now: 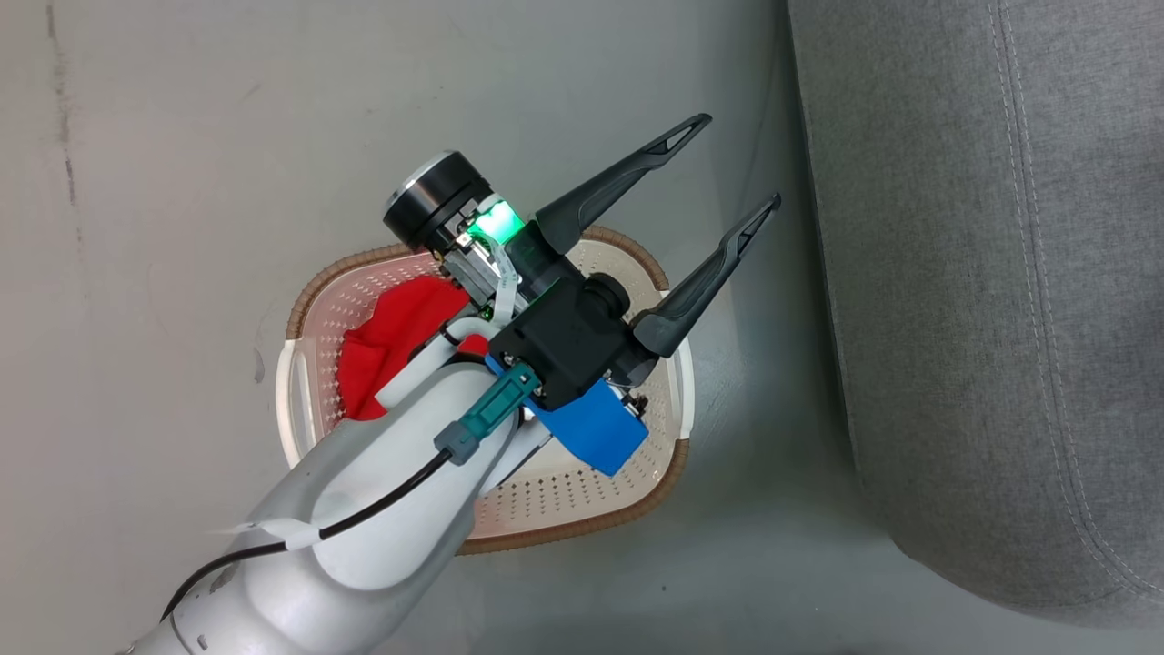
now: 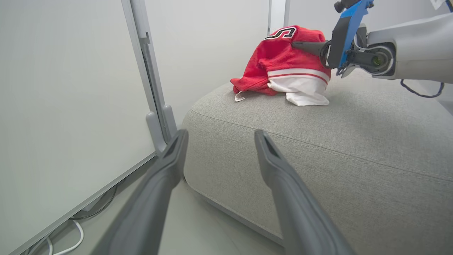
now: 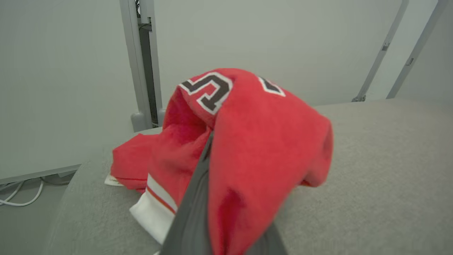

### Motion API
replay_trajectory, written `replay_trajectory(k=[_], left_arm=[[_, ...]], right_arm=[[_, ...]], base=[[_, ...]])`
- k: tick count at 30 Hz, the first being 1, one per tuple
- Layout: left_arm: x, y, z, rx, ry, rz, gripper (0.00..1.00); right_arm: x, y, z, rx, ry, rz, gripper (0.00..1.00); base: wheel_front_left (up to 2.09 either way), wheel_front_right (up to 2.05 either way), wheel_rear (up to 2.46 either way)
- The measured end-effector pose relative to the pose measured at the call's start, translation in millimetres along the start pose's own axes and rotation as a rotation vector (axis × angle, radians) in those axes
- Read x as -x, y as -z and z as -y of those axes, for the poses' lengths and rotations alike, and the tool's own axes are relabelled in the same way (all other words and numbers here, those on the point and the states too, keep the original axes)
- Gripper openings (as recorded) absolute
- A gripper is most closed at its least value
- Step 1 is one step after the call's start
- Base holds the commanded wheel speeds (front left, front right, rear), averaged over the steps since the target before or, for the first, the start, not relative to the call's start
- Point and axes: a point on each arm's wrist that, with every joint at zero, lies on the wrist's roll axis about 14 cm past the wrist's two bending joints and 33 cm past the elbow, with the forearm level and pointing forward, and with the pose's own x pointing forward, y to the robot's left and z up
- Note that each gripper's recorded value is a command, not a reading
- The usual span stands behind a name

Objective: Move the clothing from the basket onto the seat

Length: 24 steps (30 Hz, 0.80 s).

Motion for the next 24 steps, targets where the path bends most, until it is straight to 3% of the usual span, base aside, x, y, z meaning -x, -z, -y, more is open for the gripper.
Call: replay_trajectory(k=[5,7,8,24], left_arm=[[0,-8,-3,-0.009,-0.014,0.013,1.0],[0,-12,-4,-0.013,-0.021,0.019,1.0],[1,-14,-5,-0.014,-0.025,0.022,1.0],[24,-73,8,-0.048,-0.108,0.085,1.0]], right_arm=[[11,22,0,-0.027,0.011,-0.069,0.0],[13,20,-1,-0.035,0.012,-0.067,0.27],[16,18,0,-0.043,0.015,-0.062,1.0],[112,-22,1,-0.044,-0.036,0.008,1.0]], base=[[0.0,0.0,0.0],[0.0,0.0,0.0],[0.0,0.0,0.0],[0.0,0.0,0.0]])
